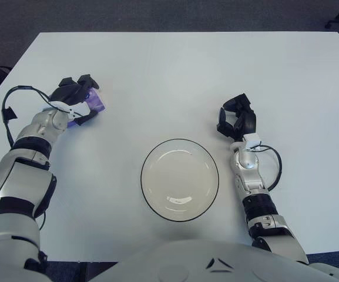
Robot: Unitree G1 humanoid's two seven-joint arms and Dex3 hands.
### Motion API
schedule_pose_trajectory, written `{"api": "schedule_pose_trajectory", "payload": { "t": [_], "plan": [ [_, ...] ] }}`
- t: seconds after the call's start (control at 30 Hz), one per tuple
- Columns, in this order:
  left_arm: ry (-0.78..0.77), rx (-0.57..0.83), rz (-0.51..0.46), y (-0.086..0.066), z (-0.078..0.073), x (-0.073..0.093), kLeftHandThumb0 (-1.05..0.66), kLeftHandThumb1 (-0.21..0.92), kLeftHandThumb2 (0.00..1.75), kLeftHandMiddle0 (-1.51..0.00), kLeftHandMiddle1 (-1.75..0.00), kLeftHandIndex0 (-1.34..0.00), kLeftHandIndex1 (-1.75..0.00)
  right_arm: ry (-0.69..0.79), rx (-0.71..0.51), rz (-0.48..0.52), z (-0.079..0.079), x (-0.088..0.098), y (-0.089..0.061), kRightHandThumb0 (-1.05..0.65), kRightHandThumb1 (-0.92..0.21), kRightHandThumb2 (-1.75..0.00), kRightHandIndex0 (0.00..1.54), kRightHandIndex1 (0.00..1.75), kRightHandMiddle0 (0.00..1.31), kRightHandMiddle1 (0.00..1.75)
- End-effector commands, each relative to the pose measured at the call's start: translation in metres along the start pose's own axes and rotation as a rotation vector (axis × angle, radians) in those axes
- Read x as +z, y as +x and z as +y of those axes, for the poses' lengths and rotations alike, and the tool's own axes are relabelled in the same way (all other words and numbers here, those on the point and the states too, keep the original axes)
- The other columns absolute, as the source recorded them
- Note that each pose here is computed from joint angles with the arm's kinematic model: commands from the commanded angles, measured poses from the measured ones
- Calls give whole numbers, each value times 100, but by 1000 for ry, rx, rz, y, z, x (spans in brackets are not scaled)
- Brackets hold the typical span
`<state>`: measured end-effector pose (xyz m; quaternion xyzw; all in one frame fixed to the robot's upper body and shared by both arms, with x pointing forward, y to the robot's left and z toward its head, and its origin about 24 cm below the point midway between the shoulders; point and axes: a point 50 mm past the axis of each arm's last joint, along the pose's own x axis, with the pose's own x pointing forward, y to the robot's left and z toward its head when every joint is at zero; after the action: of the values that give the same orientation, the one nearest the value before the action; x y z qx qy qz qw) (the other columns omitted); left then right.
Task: Put the tissue paper into the plate.
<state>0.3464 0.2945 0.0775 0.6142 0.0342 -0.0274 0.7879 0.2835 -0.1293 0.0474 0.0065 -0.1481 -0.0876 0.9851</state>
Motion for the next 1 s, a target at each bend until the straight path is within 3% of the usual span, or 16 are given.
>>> {"api": "schedule_pose_trajectory", "payload": {
  "t": [0.0, 0.33, 0.87, 0.97],
  "plan": [
    [-34, -307, 98, -36, -83, -14, -53, 17, 150, -126, -175, -73, -175, -76, -18, 264, -20, -53, -58, -42, -53, -105, 69, 175, 44, 175],
    [-398, -223, 115, -36, -79, -11, -53, 15, 152, -132, -175, -74, -175, -72, -20, 260, -20, -52, -59, -42, -53, -105, 70, 175, 44, 175],
    [-710, 36, -37, -34, -51, 3, -52, 17, 149, -134, -175, -72, -175, -69, -15, 260, -21, -52, -58, -41, -54, -105, 69, 175, 44, 175],
    [-754, 145, -120, -36, -34, 11, -52, 19, 148, -134, -175, -71, -175, -68, -16, 263, -20, -52, -58, -41, -54, -105, 69, 175, 44, 175]
  ]
}}
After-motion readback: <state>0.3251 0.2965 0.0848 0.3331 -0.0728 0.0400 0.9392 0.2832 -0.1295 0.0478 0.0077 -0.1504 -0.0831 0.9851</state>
